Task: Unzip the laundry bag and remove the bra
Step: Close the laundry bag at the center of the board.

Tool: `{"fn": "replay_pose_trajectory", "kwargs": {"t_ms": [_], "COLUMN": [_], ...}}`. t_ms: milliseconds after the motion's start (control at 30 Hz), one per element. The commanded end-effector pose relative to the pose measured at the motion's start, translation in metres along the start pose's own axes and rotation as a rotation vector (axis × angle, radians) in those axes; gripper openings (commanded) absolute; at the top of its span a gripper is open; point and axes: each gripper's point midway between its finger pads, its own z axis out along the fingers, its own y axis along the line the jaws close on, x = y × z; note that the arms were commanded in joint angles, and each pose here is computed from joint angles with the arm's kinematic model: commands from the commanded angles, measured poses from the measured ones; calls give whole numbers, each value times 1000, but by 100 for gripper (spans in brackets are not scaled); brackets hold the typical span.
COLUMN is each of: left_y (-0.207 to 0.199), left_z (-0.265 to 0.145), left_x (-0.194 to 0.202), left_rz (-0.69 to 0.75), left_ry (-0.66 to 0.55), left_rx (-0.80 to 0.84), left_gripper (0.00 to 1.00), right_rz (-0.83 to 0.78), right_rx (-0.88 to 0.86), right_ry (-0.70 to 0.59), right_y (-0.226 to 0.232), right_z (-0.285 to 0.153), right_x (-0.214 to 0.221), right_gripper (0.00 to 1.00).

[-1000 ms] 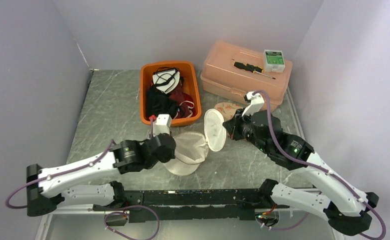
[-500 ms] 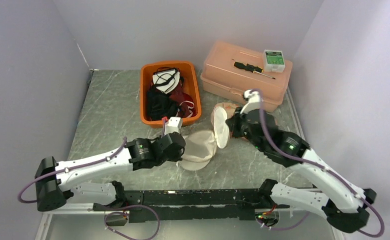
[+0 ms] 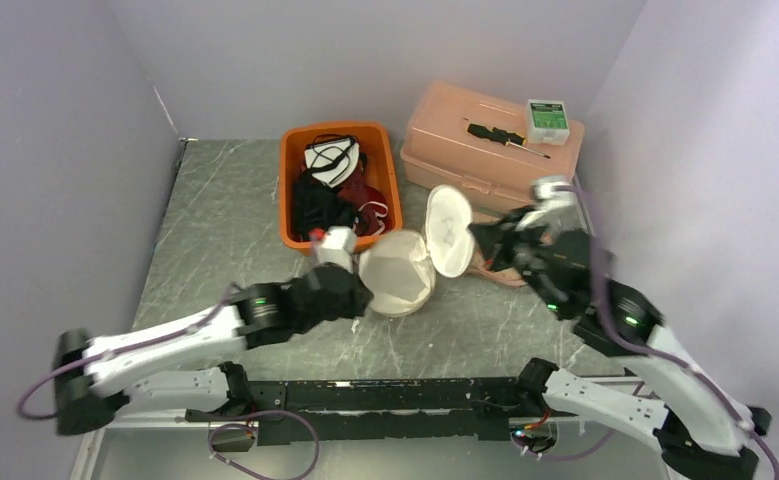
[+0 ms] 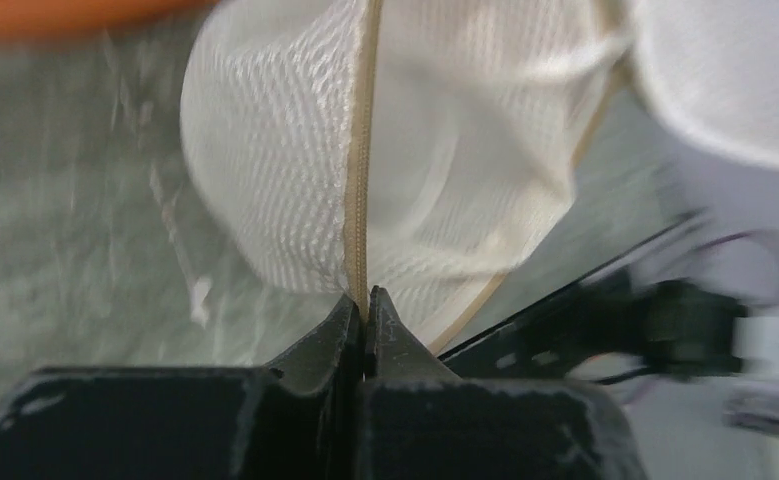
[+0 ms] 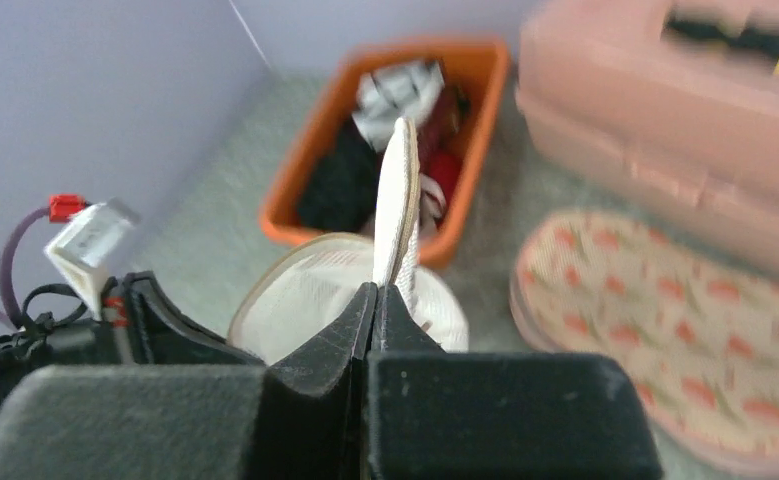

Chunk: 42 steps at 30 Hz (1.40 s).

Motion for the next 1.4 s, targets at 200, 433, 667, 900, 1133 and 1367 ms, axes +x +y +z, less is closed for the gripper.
{"fn": "replay_pose_trajectory", "kwargs": {"t_ms": [200, 433, 667, 900, 1133, 1367], "left_y": [2, 8, 34, 40, 42, 61], "left_z": [6, 15, 18, 12, 27, 43], "left_x": [19, 37, 63, 52, 41, 47], "left_rz": [34, 17, 26, 104, 234, 295], "left_ry": [81, 123, 198, 205, 277, 406], "left_rx": [-1, -24, -121, -179, -203, -315], "left_gripper": [3, 3, 46, 92, 89, 73], "right_rz": [-59, -80, -109, -138, -171, -193], "right_rx": [72, 55, 5, -44, -120, -120], "right_ry": [117, 192, 212, 252, 279, 293], "right_y": [-13, -14, -10, -4, 4, 3], "right_z": [15, 20, 17, 15, 9, 6], "right_x": [39, 68, 78, 88, 94, 91], "right_gripper": [0, 0, 0, 0, 0, 0]}}
